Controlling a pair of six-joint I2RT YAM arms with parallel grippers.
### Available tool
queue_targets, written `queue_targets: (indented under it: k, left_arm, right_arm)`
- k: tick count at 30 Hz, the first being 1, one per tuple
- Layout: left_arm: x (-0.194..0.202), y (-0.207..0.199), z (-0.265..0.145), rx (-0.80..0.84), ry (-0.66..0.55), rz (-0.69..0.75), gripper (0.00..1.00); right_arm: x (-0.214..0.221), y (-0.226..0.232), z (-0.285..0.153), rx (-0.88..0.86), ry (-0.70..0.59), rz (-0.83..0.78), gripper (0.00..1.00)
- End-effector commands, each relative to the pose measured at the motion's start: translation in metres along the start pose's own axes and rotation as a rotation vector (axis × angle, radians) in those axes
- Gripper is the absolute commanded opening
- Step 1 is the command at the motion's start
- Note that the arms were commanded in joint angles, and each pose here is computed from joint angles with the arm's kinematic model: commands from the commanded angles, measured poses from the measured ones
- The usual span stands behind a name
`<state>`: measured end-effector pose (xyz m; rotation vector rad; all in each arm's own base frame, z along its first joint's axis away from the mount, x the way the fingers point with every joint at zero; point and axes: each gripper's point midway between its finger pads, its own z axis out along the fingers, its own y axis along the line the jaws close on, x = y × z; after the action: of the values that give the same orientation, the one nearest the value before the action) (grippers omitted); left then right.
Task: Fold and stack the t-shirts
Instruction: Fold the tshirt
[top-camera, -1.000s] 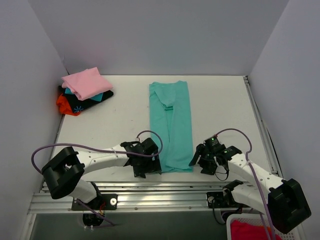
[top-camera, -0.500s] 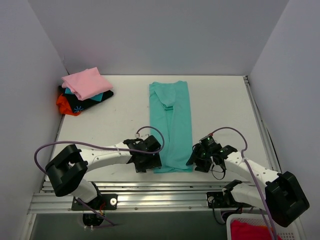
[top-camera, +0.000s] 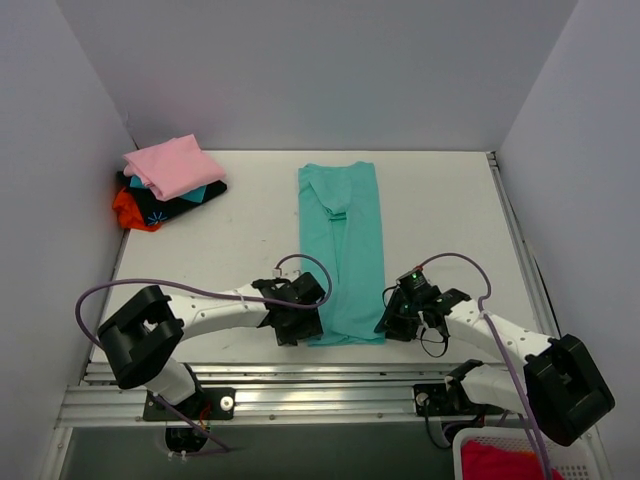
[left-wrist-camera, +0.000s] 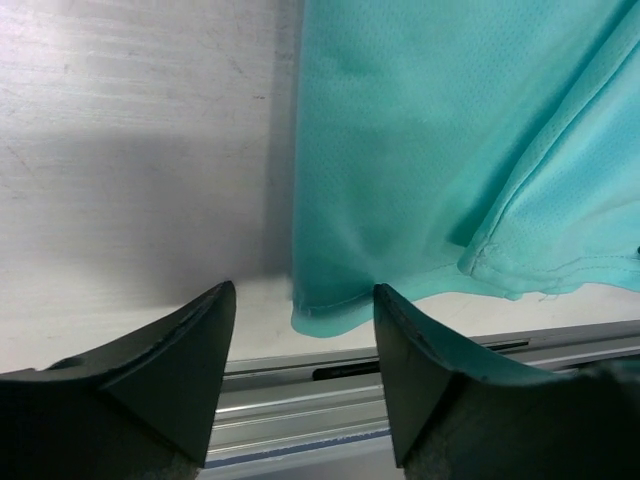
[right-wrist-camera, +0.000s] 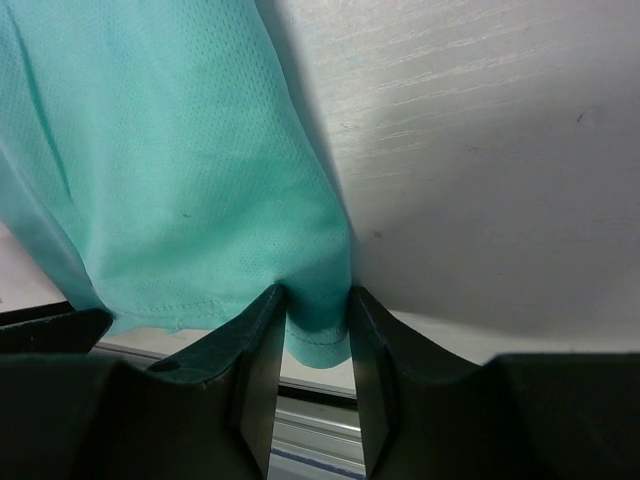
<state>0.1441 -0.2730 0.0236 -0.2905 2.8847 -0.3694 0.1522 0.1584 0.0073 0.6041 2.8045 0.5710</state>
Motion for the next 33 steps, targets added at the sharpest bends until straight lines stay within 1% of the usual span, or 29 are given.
queue_targets:
  k: [1, 4, 5, 6, 7, 9, 10, 11, 12, 14, 15, 17, 25, 28, 29, 32, 33]
  left_arm:
    - [-0.009, -0.018, 0.002, 0.036, -0.032, -0.004, 0.65]
    - [-0.01, -0.021, 0.004, 0.036, -0.035, -0.003, 0.6]
    - [-0.01, -0.021, 0.006, 0.032, -0.034, -0.002, 0.56]
    - [-0.011, -0.021, 0.006, 0.029, -0.037, -0.002, 0.55]
    - [-0.011, -0.02, 0.007, 0.024, -0.038, 0.0, 0.53]
    - [-0.014, -0.021, 0.008, 0.02, -0.047, 0.002, 0.46]
    - [-0.014, -0.022, 0.008, 0.019, -0.05, 0.002, 0.42]
    - [-0.015, -0.022, 0.008, 0.018, -0.051, 0.005, 0.38]
    - [-0.016, -0.025, 0.007, 0.025, -0.054, 0.005, 0.25]
    - [-0.017, -0.024, 0.006, 0.015, -0.06, 0.008, 0.16]
    - [-0.018, -0.023, 0.006, 0.008, -0.061, 0.009, 0.08]
    - [-0.018, -0.019, 0.002, -0.01, -0.063, 0.012, 0.04]
    - [-0.022, -0.003, -0.022, -0.024, -0.083, 0.001, 0.02]
    - [-0.028, 0.001, -0.038, -0.039, -0.09, -0.002, 0.02]
    - [-0.035, -0.006, -0.048, -0.017, -0.105, 0.0, 0.02]
    - [-0.048, -0.01, -0.068, -0.006, -0.131, 0.004, 0.02]
    - [-0.059, -0.019, -0.078, 0.021, -0.146, -0.014, 0.02]
  right_arm:
    - [0.003, -0.014, 0.003, 0.067, 0.009, -0.028, 0.26]
    - [0.003, -0.014, 0.003, 0.073, 0.012, -0.035, 0.2]
    - [0.002, -0.014, 0.003, 0.074, 0.013, -0.036, 0.19]
    - [0.002, -0.014, 0.003, 0.076, 0.013, -0.039, 0.18]
    - [0.002, -0.015, 0.002, 0.077, 0.013, -0.039, 0.12]
    - [0.002, -0.014, 0.002, 0.077, 0.014, -0.044, 0.06]
    - [0.003, -0.016, 0.002, 0.082, 0.017, -0.045, 0.0]
    - [0.003, -0.015, 0.002, 0.081, 0.017, -0.048, 0.0]
    - [0.003, -0.017, 0.002, 0.089, 0.018, -0.049, 0.0]
    - [0.002, -0.016, 0.001, 0.092, 0.015, -0.056, 0.0]
    - [0.001, -0.017, 0.0, 0.097, 0.013, -0.061, 0.0]
    - [-0.002, -0.016, -0.003, 0.1, 0.006, -0.069, 0.0]
    - [-0.01, -0.013, -0.022, 0.116, -0.028, -0.099, 0.0]
    - [-0.018, 0.0, -0.034, 0.099, -0.051, -0.108, 0.0]
    - [-0.021, 0.005, -0.038, 0.091, -0.057, -0.113, 0.0]
    - [-0.037, 0.025, -0.055, 0.074, -0.095, -0.126, 0.0]
    - [-0.046, 0.04, -0.062, 0.052, -0.116, -0.133, 0.0]
